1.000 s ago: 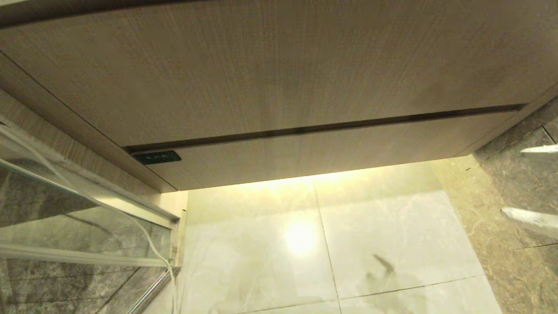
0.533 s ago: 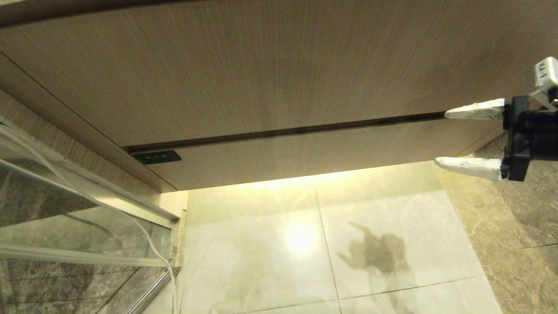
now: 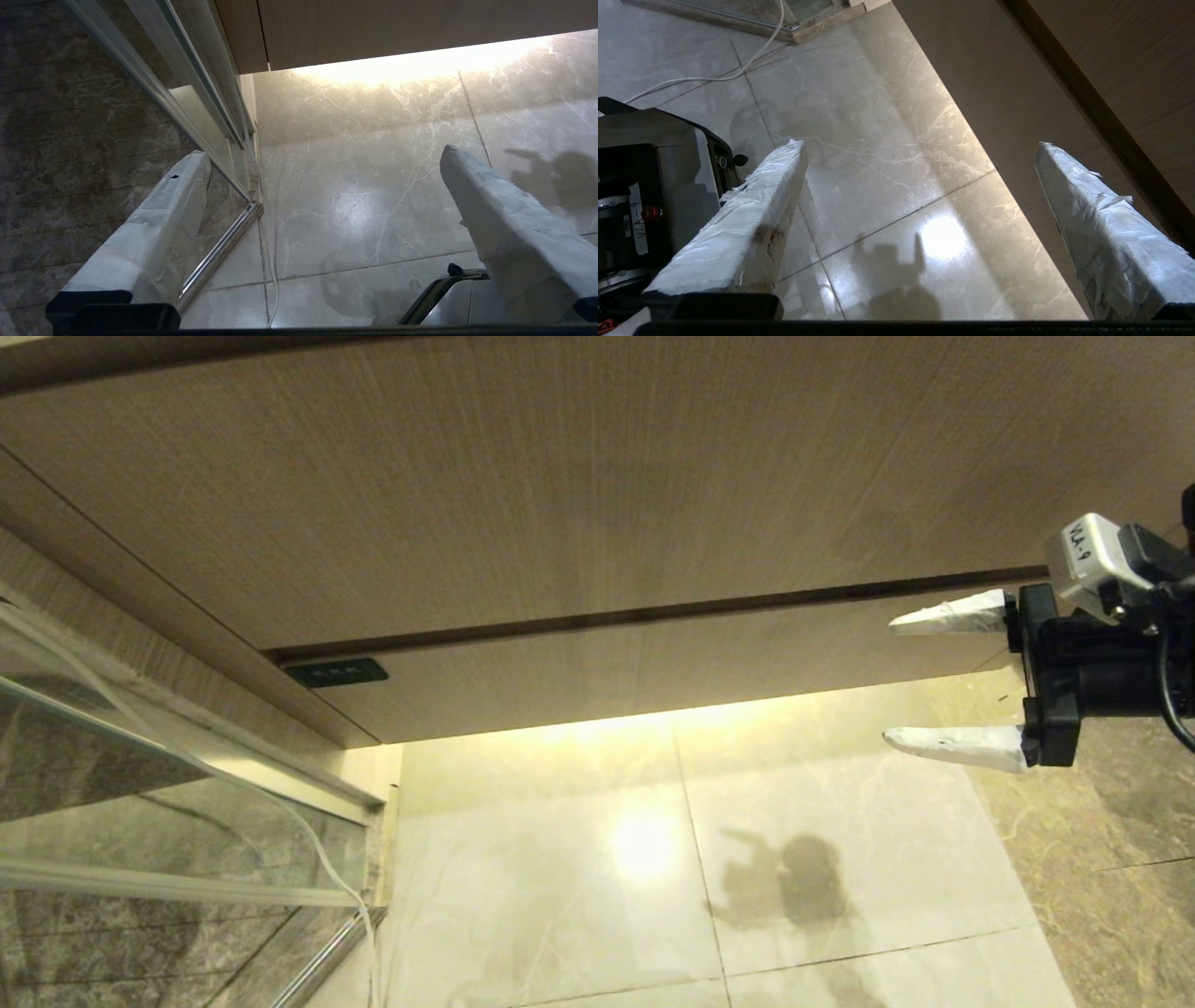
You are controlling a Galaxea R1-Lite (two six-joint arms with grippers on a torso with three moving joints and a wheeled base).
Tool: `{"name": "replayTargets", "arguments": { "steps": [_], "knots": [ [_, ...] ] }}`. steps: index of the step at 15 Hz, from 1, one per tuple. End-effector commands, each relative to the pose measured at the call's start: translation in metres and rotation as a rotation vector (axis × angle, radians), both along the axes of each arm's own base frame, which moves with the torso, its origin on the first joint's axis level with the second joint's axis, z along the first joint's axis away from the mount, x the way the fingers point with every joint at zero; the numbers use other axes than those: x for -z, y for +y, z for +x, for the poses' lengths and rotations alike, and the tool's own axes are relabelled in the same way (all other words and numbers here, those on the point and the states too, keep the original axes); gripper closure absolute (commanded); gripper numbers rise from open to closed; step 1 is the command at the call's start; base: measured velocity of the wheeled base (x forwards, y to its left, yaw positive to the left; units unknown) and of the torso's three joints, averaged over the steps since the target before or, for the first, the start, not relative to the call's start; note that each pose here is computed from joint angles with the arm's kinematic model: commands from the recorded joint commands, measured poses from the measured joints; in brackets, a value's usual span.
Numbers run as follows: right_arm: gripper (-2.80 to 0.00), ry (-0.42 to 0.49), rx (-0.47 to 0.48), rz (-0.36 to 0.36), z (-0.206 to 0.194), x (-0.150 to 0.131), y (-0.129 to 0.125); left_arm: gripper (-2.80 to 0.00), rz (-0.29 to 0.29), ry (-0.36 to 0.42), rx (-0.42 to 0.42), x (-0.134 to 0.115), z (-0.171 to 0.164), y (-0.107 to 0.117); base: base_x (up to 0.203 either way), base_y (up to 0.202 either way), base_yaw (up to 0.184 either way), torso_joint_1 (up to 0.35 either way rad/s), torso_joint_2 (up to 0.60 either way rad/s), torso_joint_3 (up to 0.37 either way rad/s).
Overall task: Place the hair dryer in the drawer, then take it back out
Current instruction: Pull open the drawer
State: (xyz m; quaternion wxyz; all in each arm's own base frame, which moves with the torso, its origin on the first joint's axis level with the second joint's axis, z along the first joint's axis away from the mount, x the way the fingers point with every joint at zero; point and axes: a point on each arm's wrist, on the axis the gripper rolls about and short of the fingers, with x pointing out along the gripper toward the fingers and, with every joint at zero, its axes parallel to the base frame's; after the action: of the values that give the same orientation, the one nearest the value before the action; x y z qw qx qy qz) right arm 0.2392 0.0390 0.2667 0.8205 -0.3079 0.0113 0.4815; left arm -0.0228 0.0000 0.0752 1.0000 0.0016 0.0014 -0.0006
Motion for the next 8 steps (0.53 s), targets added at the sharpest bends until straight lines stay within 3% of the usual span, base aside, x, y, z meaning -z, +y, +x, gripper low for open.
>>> {"name": "replayTargets", "arguments": {
  "steps": [1,2,5,8],
  "knots": [
    [-2.80,-0.011,-0.012,0.000,-0.003,-0.002,0.001,-2.80,0.000,0.000,0.000,0.000,0.000,0.000,0.000,0.000,0.000,0.000,0.00,0.000],
    [-2.80,-0.012,-0.013,-0.003,-0.003,-0.001,0.001,-2.80,0.000,0.000,0.000,0.000,0.000,0.000,0.000,0.000,0.000,0.000,0.00,0.000],
    [-2.80,-0.141,-0.089,-0.142,-0.005,0.016,0.003,-2.80,0.000,0.000,0.000,0.000,0.000,0.000,0.000,0.000,0.000,0.000,0.00,0.000],
    [-2.80,-0.141,-0.090,-0.143,-0.005,0.016,0.003,-2.80,0.000,0.000,0.000,0.000,0.000,0.000,0.000,0.000,0.000,0.000,0.00,0.000]
  ]
}}
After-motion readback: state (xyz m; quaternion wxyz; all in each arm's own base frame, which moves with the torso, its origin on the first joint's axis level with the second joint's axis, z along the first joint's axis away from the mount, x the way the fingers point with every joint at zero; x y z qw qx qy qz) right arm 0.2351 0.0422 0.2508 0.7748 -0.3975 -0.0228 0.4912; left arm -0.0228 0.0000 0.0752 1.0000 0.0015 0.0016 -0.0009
